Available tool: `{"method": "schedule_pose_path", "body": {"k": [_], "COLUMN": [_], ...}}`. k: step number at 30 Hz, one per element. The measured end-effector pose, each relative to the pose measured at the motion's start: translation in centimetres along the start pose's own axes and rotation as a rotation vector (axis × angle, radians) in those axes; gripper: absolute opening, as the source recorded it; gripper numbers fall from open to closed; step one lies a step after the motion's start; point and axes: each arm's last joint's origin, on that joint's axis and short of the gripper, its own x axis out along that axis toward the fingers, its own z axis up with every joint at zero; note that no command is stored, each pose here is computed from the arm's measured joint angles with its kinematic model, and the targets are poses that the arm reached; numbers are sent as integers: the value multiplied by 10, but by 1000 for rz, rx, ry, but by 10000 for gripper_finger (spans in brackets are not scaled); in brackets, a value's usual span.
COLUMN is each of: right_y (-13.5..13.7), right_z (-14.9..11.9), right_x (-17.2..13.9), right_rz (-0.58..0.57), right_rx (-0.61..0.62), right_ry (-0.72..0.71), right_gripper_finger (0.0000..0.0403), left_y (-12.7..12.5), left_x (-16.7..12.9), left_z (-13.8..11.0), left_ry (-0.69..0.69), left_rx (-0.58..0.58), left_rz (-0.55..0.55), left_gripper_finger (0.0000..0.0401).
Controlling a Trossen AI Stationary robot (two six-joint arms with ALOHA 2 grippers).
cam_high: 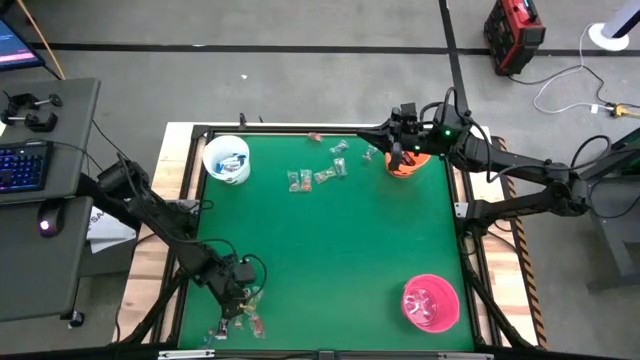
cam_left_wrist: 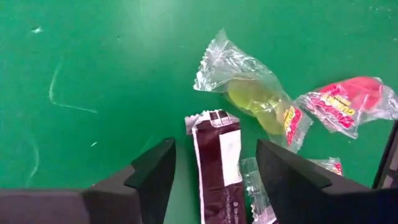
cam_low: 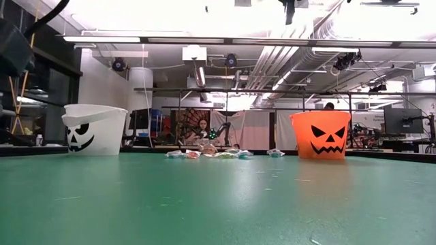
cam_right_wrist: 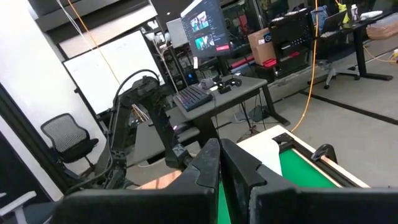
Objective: Sort candy by brand, put in halloween buckets
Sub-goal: Put the brown chocolate bar into the orange bucket
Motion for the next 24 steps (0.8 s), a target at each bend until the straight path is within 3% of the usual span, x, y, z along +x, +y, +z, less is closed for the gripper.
{"method": "schedule_pose_path", "body": {"k": [3,8,12,17,24], "right_y": [0,-1,-1,1,6], "right_z": [-1,-3,-2,2,13], "right_x": [0,0,0,0,-3], "right_rz": [-5,-13,-13,3,40], "right_rx": [2,7,11,-25,-109], "right_ry": [12,24,24,-21,-129], "right_gripper_finger": [7,7,7,7,7], "left_y": [2,1,5,20,66], "left_x": [1,-2,-15,-64,-134], "left_z": [-1,4,14,40,109], "left_ry": [1,1,-18,-139,-475], "left_rx": [-21,-48,-46,-39,-41], "left_rz": [27,4,13,94,261], "left_gripper_finger": [167,23,8,1,0]}}
